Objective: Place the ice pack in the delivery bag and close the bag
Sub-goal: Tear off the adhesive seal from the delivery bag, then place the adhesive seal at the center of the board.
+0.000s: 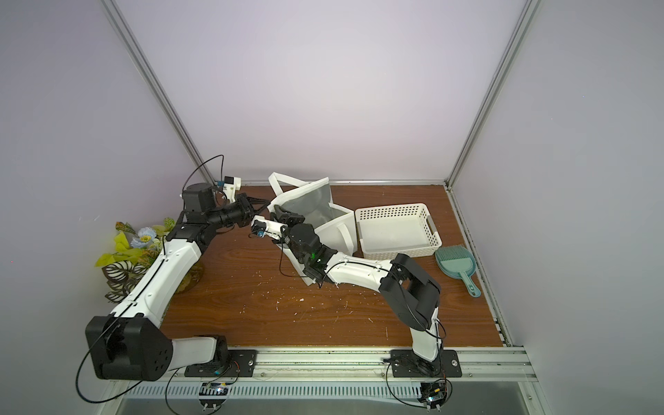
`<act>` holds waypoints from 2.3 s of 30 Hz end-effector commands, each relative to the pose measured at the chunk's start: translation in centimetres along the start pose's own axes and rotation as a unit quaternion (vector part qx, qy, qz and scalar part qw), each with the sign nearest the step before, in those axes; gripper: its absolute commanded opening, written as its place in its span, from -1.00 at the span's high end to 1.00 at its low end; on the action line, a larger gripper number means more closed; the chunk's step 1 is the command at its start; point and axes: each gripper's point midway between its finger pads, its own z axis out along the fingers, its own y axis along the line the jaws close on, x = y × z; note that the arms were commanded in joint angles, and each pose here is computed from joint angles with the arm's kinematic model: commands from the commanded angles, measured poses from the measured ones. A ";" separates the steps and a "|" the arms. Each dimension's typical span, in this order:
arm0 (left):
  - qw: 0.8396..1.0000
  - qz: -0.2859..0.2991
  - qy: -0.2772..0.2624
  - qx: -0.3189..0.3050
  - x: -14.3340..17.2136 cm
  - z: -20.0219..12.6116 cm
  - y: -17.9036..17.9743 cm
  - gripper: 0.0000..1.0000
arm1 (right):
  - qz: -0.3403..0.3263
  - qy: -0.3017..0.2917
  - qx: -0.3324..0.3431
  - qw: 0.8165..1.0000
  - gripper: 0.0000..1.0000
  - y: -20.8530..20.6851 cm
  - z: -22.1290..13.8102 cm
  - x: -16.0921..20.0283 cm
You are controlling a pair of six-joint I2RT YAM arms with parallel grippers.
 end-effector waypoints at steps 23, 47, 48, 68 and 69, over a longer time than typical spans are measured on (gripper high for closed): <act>1.000 -0.012 -0.012 -0.004 -0.2 -0.3 0.8 1.00 | 0.016 -0.011 0.032 0.999 0.95 -1.8 0.2 -1.2; 1.000 0.005 -0.014 -0.011 -0.6 -0.3 0.6 1.00 | 0.109 0.032 0.132 0.985 1.00 -12.8 -1.8 0.0; 1.000 0.006 -0.013 -0.012 -0.6 -0.3 0.6 1.00 | 0.117 0.040 0.144 0.982 1.00 -13.9 -2.0 0.5; 0.996 0.028 -0.044 -0.075 -2.7 -2.4 2.4 1.00 | 0.206 0.193 0.381 0.881 1.00 -35.2 -11.0 15.6; 0.995 0.030 -0.048 -0.078 -3.0 -2.7 2.4 1.00 | 0.210 0.198 0.385 0.876 1.00 -35.7 -11.1 16.4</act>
